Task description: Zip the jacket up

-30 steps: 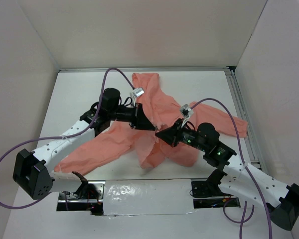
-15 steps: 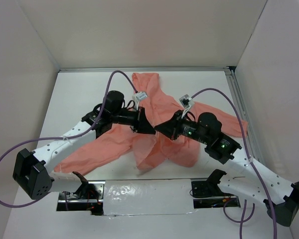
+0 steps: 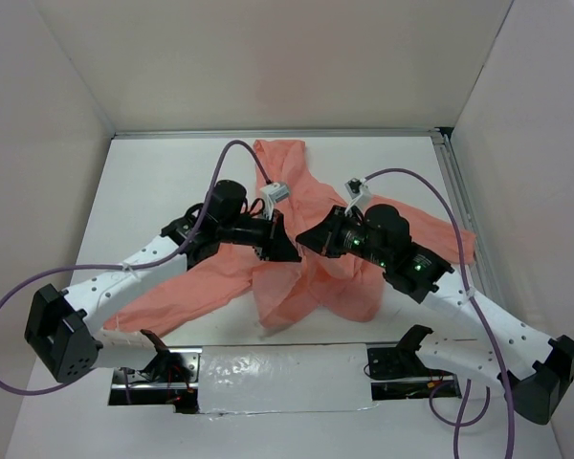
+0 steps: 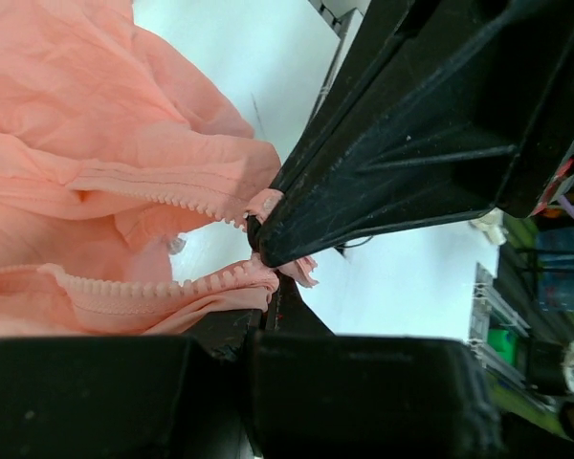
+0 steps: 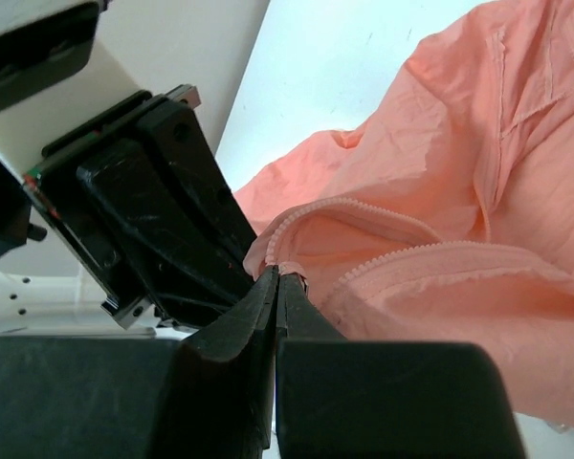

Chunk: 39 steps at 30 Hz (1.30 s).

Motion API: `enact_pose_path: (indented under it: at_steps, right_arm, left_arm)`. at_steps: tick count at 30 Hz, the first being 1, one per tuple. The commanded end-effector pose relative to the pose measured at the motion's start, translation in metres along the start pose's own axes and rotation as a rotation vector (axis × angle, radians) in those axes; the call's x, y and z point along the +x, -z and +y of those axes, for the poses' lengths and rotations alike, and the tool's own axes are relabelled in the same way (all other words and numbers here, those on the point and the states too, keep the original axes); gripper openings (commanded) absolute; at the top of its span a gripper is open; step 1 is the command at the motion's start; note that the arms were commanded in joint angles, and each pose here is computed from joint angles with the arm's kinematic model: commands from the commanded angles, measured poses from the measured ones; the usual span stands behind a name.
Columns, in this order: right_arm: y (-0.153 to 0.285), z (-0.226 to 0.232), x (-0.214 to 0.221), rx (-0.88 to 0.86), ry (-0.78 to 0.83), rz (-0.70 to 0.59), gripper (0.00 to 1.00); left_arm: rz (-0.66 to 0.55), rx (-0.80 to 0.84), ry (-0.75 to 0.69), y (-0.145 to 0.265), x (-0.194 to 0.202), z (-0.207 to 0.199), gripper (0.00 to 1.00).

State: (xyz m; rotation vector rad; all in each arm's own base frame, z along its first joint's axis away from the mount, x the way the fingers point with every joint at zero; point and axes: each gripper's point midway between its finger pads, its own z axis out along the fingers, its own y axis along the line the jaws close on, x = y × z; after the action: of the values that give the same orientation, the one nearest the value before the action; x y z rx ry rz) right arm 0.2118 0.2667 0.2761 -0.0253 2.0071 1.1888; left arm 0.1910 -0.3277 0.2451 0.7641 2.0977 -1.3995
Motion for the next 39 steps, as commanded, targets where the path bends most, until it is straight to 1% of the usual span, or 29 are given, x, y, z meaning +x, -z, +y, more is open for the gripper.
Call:
enact_pose_path:
  at_steps: [1,3,6,7,8,9,10,11,13,14,16,18,21,22,24,25,26,27,31,33,36,39]
  right_arm:
    - [0.007,0.018,-0.049,-0.035,-0.049,-0.176,0.00]
    - [0.008,0.023,-0.051,-0.050,-0.048,-0.169,0.00]
    - [0.006,0.024,-0.045,-0.048,-0.055,-0.126,0.00]
    - [0.006,0.024,-0.039,-0.055,-0.059,-0.099,0.00]
    - [0.006,0.023,-0.035,-0.055,-0.072,-0.088,0.00]
    - [0.006,0.020,-0.031,-0.050,-0.081,-0.078,0.00]
    - [0.006,0.017,-0.023,-0.052,-0.089,-0.050,0.00]
    - [0.006,0.016,-0.020,-0.054,-0.107,-0.041,0.00]
    - [0.007,0.019,-0.013,-0.085,-0.114,-0.019,0.00]
    - [0.007,0.021,-0.013,-0.092,-0.121,-0.016,0.00]
    - [0.007,0.022,-0.014,-0.082,-0.119,-0.006,0.00]
    - [0.008,0.023,-0.013,-0.082,-0.119,0.000,0.00]
    - [0.009,0.026,-0.014,-0.085,-0.132,0.010,0.00]
    - [0.007,0.023,-0.013,-0.067,-0.146,0.014,0.00]
    - [0.008,0.023,-0.016,-0.059,-0.154,0.011,0.00]
    - [0.007,0.023,-0.016,-0.056,-0.163,0.015,0.00]
    - [0.006,0.024,-0.016,-0.061,-0.171,0.025,0.00]
    - [0.006,0.025,-0.016,-0.066,-0.184,0.032,0.00]
    - [0.004,0.031,-0.017,-0.100,-0.202,0.052,0.00]
    - [0.005,0.035,-0.018,-0.118,-0.209,0.059,0.00]
    - [0.005,0.034,-0.021,-0.112,-0.210,0.052,0.00]
    - [0.005,0.033,-0.022,-0.113,-0.220,0.054,0.00]
  left_arm:
    - [0.031,0.045,-0.082,0.005,0.007,-0.023,0.00]
    - [0.043,0.033,-0.073,0.005,0.008,-0.023,0.02]
    - [0.034,-0.003,-0.080,0.007,0.004,-0.020,0.26]
    - [0.013,-0.039,-0.099,0.009,-0.001,-0.015,0.43]
    - [-0.004,-0.073,-0.112,0.013,-0.004,-0.013,0.53]
    - [-0.029,-0.122,-0.120,0.016,-0.009,-0.007,0.66]
    - [-0.058,-0.167,-0.135,0.020,-0.017,-0.003,0.88]
    - [-0.091,-0.242,-0.144,0.028,-0.024,0.005,0.99]
    - [-0.124,-0.275,-0.181,0.034,-0.034,0.004,0.99]
    - [-0.154,-0.267,-0.226,0.039,-0.040,-0.001,0.99]
    - [-0.170,-0.249,-0.262,0.042,-0.042,-0.008,0.99]
    - [-0.184,-0.271,-0.290,0.044,-0.045,-0.007,0.99]
    - [-0.193,-0.337,-0.363,0.041,-0.045,-0.001,0.99]
    - [-0.179,-0.334,-0.417,0.038,-0.042,-0.005,0.97]
    - [-0.190,-0.341,-0.467,0.034,-0.041,-0.007,0.98]
    - [-0.187,-0.329,-0.516,0.031,-0.038,-0.014,0.97]
    - [-0.209,-0.359,-0.538,0.032,-0.041,-0.013,0.97]
    - [-0.213,-0.357,-0.557,0.030,-0.039,-0.015,0.96]
    - [-0.215,-0.436,-0.588,0.026,-0.045,-0.002,0.92]
    - [-0.208,-0.451,-0.597,0.022,-0.045,0.003,0.89]
    - [-0.183,-0.483,-0.592,0.019,-0.042,0.012,0.82]
    - [-0.168,-0.491,-0.599,0.017,-0.039,0.015,0.80]
